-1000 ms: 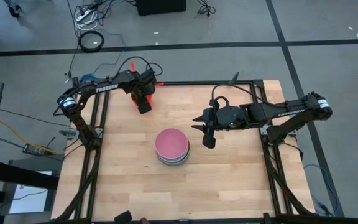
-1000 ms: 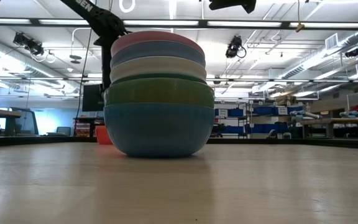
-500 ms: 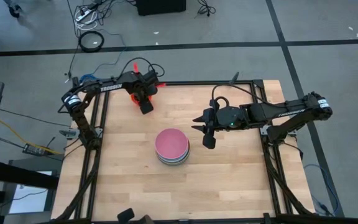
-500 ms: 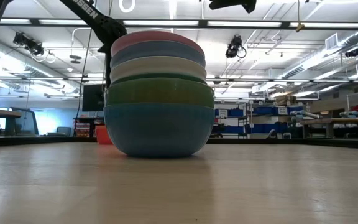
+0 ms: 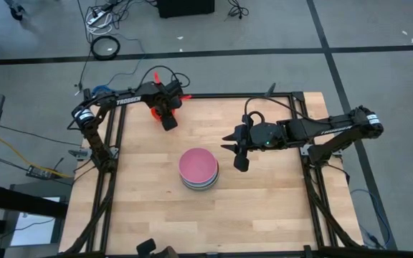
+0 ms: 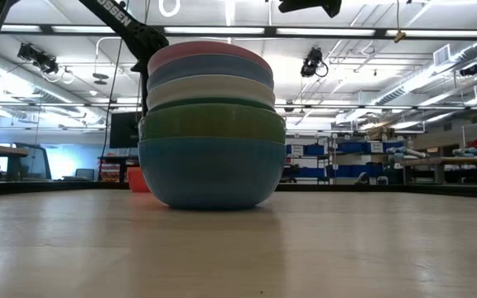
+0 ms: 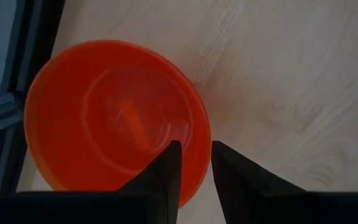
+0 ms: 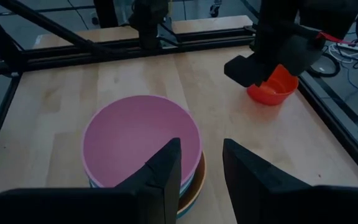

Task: Nest bowls inside each other
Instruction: Stack the orange bowl on top of the pink bowl, then stack the red bowl on top of the orange bowl

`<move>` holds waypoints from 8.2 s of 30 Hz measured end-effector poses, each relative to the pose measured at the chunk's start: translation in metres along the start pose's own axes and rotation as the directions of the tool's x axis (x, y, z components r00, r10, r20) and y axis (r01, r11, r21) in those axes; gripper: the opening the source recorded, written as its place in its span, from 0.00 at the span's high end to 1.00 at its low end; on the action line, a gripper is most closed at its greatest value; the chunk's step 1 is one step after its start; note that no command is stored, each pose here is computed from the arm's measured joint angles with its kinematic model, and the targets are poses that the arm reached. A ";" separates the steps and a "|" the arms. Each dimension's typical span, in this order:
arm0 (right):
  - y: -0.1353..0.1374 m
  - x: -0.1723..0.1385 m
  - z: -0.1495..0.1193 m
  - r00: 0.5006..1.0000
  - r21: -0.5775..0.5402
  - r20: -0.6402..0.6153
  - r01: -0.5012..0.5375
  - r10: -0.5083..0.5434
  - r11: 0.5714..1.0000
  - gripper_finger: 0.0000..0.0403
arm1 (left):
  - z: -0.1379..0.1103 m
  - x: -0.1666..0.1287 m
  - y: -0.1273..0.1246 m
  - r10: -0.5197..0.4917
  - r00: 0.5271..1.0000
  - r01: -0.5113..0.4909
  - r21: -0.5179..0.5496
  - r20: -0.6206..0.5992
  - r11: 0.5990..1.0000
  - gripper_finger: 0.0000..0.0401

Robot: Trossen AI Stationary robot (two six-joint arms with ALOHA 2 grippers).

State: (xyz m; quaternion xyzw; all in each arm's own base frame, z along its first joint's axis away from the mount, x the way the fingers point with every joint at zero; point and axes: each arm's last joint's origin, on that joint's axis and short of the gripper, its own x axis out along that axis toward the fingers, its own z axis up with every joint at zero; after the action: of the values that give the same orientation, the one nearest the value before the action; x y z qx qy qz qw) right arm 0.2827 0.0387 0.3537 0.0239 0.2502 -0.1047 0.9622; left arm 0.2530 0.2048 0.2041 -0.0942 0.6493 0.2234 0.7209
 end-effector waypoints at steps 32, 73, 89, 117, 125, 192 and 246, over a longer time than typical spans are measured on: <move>0.000 0.000 0.000 1.000 -0.006 0.000 0.000 0.000 1.000 0.74 | 0.001 0.018 -0.001 -0.017 0.998 0.018 0.009 -0.067 1.000 0.88; 0.000 0.000 0.000 1.000 -0.001 -0.003 -0.001 0.001 1.000 0.74 | 0.008 0.002 0.002 -0.017 0.998 0.017 0.009 -0.068 1.000 0.90; 0.000 0.000 -0.001 1.000 -0.003 -0.009 0.000 0.000 1.000 0.74 | 0.003 0.015 0.000 -0.022 0.998 0.021 -0.005 -0.060 1.000 0.84; 0.000 0.000 -0.001 1.000 -0.001 -0.007 0.000 0.000 1.000 0.74 | 0.002 0.014 -0.003 -0.027 0.997 0.028 0.014 -0.078 0.999 0.99; 0.000 0.000 -0.001 1.000 -0.001 -0.007 0.000 0.000 1.000 0.74 | 0.001 0.001 -0.007 -0.071 0.995 0.071 0.003 -0.073 0.997 1.00; 0.011 -0.009 -0.016 0.980 0.073 -0.072 0.192 -0.187 0.979 0.74 | -0.044 -0.197 -0.257 -0.346 0.877 0.233 0.334 0.333 0.913 1.00; -0.154 0.105 0.028 0.911 0.359 0.403 -0.245 0.087 0.901 0.74 | -0.164 -0.279 -0.165 -0.005 0.765 0.112 -0.125 0.643 0.986 0.82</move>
State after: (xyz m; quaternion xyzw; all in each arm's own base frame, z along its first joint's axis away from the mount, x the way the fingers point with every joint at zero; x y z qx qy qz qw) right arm 0.3527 -0.1346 0.3281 0.2219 0.0309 -0.0724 0.9719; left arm 0.1642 -0.0666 0.4288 -0.0885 0.3417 0.2696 0.8959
